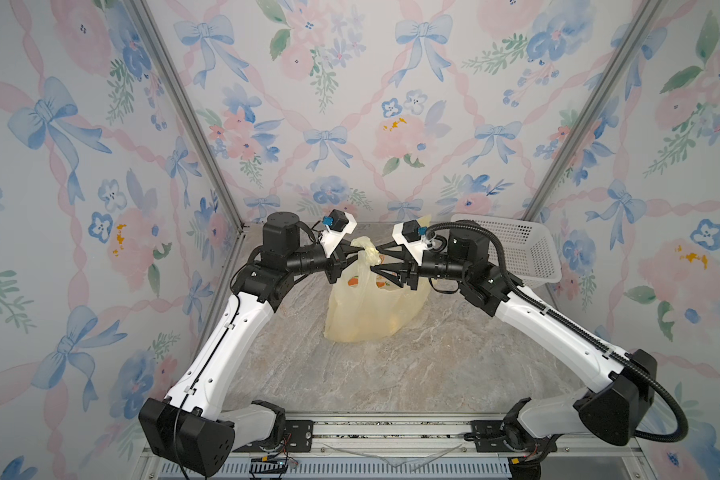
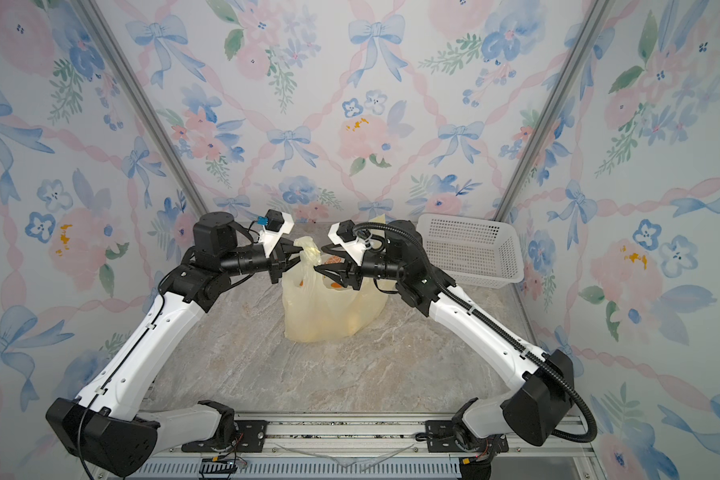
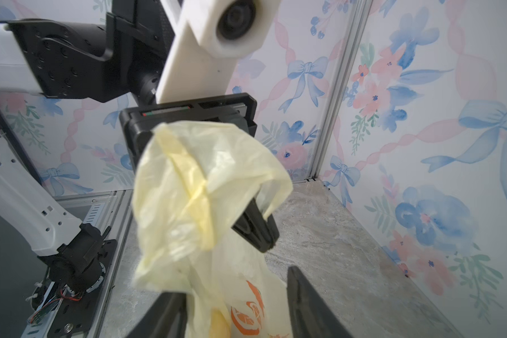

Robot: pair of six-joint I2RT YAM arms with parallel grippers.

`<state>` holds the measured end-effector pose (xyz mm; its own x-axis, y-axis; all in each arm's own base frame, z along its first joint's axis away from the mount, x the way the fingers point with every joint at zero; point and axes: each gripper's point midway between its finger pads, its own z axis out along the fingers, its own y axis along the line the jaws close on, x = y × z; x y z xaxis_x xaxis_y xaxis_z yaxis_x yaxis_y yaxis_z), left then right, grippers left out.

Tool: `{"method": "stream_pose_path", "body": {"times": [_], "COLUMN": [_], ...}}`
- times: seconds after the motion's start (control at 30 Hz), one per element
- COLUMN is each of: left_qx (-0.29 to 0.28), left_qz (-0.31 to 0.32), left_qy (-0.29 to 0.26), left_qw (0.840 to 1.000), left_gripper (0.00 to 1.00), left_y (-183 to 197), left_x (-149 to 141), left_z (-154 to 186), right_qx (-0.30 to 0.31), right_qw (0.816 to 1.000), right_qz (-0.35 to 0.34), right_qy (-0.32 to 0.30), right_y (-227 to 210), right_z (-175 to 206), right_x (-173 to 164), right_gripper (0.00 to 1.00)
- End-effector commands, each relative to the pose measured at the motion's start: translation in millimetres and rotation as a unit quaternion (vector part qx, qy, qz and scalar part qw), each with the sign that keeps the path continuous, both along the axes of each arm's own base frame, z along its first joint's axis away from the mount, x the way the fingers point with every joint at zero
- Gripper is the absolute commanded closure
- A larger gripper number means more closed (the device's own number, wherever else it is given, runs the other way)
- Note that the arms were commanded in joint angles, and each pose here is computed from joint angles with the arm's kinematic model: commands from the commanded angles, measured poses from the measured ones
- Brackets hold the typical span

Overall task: Place the pears into plastic bags & tie knots
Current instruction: Tie the plastic bag at the center of the board.

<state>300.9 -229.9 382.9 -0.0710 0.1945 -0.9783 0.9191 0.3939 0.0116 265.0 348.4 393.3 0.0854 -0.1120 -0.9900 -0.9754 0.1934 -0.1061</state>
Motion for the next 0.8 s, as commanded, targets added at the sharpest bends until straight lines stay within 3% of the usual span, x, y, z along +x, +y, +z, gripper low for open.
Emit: {"method": "stream_pose_path", "body": {"times": [0.0,0.2,0.4,0.53,0.77], "left_qx": [-0.002,-0.003,-0.005,-0.006,-0.007], "left_qz": [-0.011,-0.018,-0.027,-0.030,-0.031], "left_qy": [-0.007,-0.004,-0.004,-0.003,-0.005], "left_qw": [1.000,1.000,1.000,1.000,0.999], "left_gripper": [1.00,1.00,1.00,1.00,1.00], "left_y": [-0.2,-1.7,-2.6,-2.8,-2.7], "left_x": [-4.6,-6.1,-9.9,-11.7,-12.5], "left_z": [0.9,-0.5,-0.4,-1.0,0.2], "right_qx": [0.016,0.011,0.010,-0.005,-0.004], "right_qw": [0.997,0.992,0.991,0.992,0.991], "right_qz": [0.054,0.082,0.079,0.072,0.076], "right_qy": [-0.051,-0.095,-0.106,-0.105,-0.112], "right_y": [-2.9,2.9,5.9,12.1,17.4], "right_z": [22.3,30.9,40.1,43.5,54.7], "right_x": [-30.6,-43.9,-30.8,-16.8,-11.9], "right_gripper": [0.39,0.22,0.25,0.36,0.78]}}
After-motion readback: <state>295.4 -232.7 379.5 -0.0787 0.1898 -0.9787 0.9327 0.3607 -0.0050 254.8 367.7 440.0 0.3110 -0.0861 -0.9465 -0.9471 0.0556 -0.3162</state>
